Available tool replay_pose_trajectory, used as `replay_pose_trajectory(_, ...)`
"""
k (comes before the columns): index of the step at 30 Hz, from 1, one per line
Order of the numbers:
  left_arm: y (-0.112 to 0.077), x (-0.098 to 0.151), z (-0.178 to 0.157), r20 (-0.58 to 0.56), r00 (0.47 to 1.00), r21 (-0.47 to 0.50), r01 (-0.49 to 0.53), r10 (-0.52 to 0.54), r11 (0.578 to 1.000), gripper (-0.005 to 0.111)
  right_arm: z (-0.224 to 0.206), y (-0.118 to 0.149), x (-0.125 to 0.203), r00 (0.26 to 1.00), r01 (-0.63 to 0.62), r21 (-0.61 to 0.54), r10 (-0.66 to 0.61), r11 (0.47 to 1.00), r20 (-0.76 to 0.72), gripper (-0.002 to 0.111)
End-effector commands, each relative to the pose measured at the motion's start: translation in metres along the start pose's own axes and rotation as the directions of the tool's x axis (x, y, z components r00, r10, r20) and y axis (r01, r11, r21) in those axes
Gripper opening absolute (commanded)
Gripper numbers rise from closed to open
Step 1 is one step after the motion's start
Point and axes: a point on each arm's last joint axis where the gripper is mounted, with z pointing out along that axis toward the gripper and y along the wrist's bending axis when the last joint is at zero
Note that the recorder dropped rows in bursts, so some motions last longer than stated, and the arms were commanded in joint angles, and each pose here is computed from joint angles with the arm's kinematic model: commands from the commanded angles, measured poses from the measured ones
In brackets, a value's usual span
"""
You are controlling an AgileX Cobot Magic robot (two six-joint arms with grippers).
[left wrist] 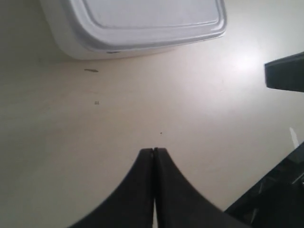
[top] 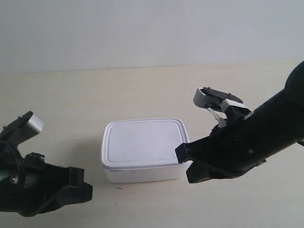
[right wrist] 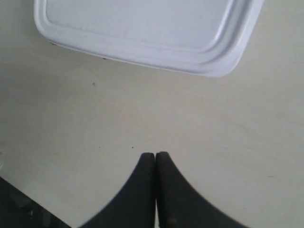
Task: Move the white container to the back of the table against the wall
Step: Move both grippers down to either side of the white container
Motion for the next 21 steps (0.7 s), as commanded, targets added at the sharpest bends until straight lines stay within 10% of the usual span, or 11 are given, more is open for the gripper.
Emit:
replay_pose_trajectory(1,0.007,-0.002,0.021,-0.02,0.999,0.004,0.031,-0.031,1.0,0.0,0.006,-0.004,0.001,0.999,-0.016,0.008,0.016,1.0,0.035,0.0)
replay_pose_trajectory(21,0.013,-0.033,0.083,-0.067,0.996,0.027,0.062,-0.06,0.998,0.0,0.063,-0.024,-0.011,0.995,-0.101,-0.014,0.101,0.995,-0.028,0.0)
